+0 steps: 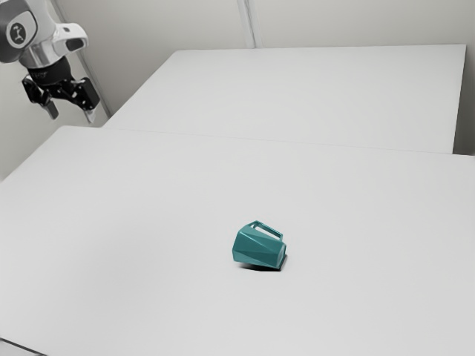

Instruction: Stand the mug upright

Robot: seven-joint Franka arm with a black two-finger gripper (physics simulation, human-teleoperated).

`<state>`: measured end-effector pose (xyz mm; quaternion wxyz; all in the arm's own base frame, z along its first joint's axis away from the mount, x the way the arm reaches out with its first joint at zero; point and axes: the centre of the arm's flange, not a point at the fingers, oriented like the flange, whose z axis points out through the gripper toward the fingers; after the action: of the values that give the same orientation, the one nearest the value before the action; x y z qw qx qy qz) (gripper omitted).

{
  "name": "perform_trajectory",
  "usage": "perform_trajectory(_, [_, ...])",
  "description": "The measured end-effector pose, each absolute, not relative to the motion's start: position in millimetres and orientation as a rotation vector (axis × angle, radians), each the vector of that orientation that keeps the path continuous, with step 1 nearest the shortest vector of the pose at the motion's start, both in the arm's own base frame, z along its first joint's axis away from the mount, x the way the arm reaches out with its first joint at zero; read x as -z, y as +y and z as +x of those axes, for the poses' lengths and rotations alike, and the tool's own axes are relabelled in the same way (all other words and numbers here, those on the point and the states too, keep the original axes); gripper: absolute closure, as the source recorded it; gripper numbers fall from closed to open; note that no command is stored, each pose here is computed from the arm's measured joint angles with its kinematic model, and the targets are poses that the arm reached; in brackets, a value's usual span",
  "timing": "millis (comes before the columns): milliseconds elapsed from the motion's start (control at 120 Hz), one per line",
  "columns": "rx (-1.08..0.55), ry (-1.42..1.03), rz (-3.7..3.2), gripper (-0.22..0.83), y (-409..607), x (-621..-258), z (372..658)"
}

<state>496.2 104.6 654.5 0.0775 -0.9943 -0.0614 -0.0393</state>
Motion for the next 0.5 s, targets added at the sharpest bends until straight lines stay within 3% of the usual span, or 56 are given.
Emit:
perform_trajectory(292, [0.111, -0.131, -2.997, 0.00, 106, -639, 508])
perform_trajectory(500, [-0.074, -0.150, -3.227, 0.00, 85, -556, 548])
